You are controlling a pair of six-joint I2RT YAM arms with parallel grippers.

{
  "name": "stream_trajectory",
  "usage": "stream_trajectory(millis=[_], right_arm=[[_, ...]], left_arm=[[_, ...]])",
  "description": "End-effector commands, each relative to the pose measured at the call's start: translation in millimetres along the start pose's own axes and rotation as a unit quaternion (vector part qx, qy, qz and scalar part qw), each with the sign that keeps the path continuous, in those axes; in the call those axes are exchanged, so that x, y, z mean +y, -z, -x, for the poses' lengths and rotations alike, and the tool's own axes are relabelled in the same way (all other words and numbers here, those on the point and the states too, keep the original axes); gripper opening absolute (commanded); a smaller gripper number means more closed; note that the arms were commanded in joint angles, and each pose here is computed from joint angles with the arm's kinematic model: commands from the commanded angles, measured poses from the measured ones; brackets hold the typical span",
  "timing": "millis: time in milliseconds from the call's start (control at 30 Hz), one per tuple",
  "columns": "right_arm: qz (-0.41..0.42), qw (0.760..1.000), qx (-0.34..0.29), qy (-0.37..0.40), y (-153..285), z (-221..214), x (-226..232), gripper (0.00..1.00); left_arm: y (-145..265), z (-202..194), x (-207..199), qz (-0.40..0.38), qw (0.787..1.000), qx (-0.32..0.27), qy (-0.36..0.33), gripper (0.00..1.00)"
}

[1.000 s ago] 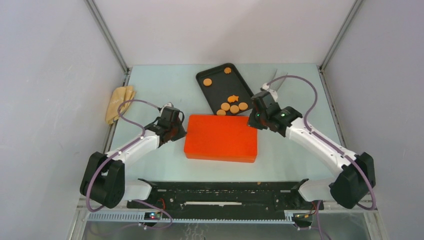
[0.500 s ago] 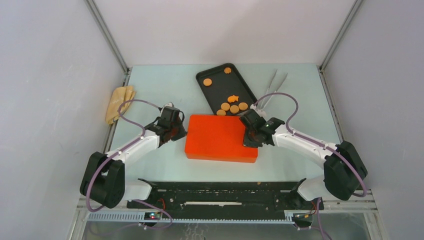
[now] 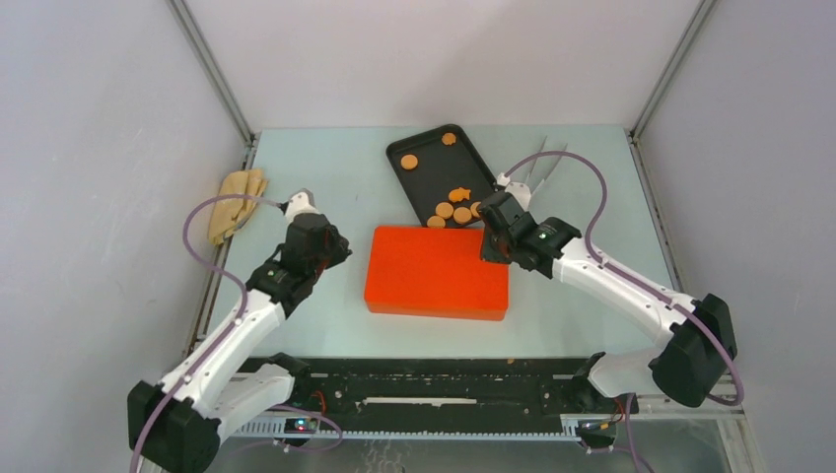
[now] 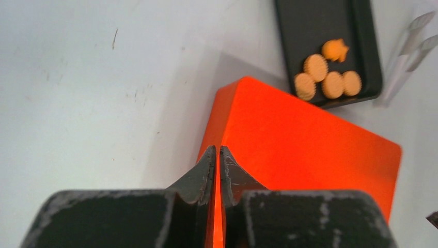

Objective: Pack the cookies

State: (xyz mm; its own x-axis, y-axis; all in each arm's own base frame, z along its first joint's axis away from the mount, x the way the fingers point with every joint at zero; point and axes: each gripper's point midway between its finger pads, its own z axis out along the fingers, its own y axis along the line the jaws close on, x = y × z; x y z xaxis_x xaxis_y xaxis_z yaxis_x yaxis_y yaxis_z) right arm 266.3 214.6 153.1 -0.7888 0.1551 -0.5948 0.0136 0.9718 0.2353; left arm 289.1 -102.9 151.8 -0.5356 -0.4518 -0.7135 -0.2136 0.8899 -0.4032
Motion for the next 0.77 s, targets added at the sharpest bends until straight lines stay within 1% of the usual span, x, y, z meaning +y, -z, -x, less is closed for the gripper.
stream_trajectory(millis=[0, 100, 200, 267, 500, 667, 700, 733], right_arm=[[-0.004, 0.998, -0.059, 0.012, 16.1, 30.4, -1.8, 0.27], [-0.016, 0.998, -0.06, 0.018, 14.7, 30.2, -6.1, 0.33], [-0.026, 0.997, -0.063, 0.022, 13.6, 30.0, -9.3, 0.38], [-0.022, 0.997, -0.066, 0.024, 14.4, 31.1, -7.9, 0.4], [-0.024, 0.997, -0.062, 0.027, 12.8, 30.0, -9.0, 0.4], [-0.027, 0.998, -0.058, 0.029, 9.2, 26.2, -10.3, 0.43], [-0.024, 0.998, -0.061, 0.025, 10.8, 26.3, -10.6, 0.48], [-0.023, 0.997, -0.064, 0.023, 11.9, 26.3, -11.5, 0.56]], left_arm=[[18.0, 27.4, -8.7, -0.028, 0.997, -0.068, -0.012, 0.11], [19.8, 26.6, -11.5, -0.041, 0.997, -0.071, -0.013, 0.11], [17.4, 23.5, -13.2, -0.043, 0.997, -0.064, -0.016, 0.06], [15.4, 20.7, -13.9, -0.043, 0.997, -0.057, -0.018, 0.05], [15.3, 21.9, -15.8, -0.046, 0.997, -0.059, -0.021, 0.03], [14.8, 21.0, -15.1, -0.044, 0.997, -0.057, -0.021, 0.02], [14.8, 20.9, -15.1, -0.044, 0.997, -0.058, -0.021, 0.03], [15.1, 21.1, -15.1, -0.045, 0.997, -0.058, -0.021, 0.04]])
